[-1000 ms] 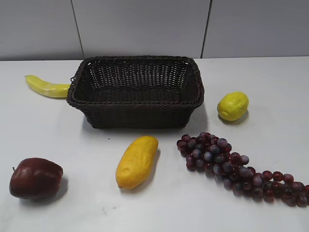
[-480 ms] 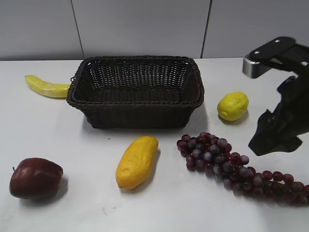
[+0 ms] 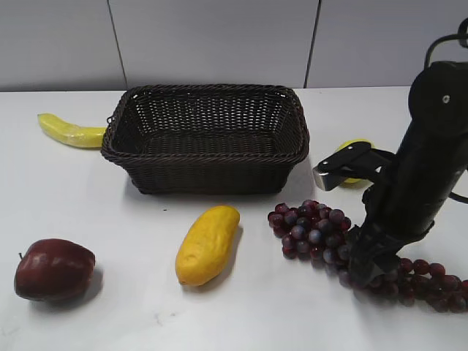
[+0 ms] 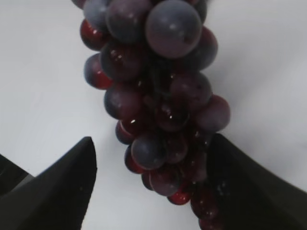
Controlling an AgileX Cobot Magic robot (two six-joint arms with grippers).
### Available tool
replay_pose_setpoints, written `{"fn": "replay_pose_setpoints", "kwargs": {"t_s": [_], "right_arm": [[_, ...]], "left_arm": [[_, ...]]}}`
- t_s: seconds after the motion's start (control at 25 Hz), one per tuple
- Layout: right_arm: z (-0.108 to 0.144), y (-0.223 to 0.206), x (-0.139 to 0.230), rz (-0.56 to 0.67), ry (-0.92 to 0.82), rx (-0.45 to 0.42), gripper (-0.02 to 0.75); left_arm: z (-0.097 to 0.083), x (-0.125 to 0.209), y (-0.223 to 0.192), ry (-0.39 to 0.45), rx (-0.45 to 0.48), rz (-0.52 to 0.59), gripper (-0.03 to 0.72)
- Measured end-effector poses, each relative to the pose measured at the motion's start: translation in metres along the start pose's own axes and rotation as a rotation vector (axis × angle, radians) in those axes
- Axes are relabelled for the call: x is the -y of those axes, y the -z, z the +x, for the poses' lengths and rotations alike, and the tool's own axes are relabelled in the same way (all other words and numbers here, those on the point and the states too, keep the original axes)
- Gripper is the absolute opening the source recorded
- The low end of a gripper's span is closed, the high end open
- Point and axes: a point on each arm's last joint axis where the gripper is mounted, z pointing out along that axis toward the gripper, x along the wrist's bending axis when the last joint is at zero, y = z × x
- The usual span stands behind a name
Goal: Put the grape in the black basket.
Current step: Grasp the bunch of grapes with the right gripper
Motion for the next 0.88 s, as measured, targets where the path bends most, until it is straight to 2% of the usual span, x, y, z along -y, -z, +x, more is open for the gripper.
{"fn": "replay_pose_setpoints", "kwargs": {"t_s": [0.12,0.24,0.32,0.44,0.48,0.68,0.88], "right_arm": [[-0.002,-0.011,-0.002,0.013,0.000,0.002,0.537],[-0.004,-0.015,-0.004,0.012,0.004,0.009,0.470],[-0.004,-0.015,-0.004,0.009,0.006,0.012,0.358],[-0.004,-0.015,-0.004,0.008,0.006,0.012,0.123],[-0.004,-0.015,-0.004,0.010,0.006,0.011,0.080],[-0.001,0.002,-0.001,-0.012,0.008,0.013,0.061],[0.009,0.061,0.011,-0.169,0.028,0.056,0.059]], "left_arm": [[0.000,0.000,0.000,0.000,0.000,0.000,0.480],[0.000,0.000,0.000,0.000,0.000,0.000,0.480],[0.000,0.000,0.000,0.000,0.000,0.000,0.480],[0.000,0.000,0.000,0.000,0.000,0.000,0.480],[0.000,0.000,0.000,0.000,0.000,0.000,0.480],[0.000,0.000,0.000,0.000,0.000,0.000,0.480],[0.000,0.000,0.000,0.000,0.000,0.000,0.480]]}}
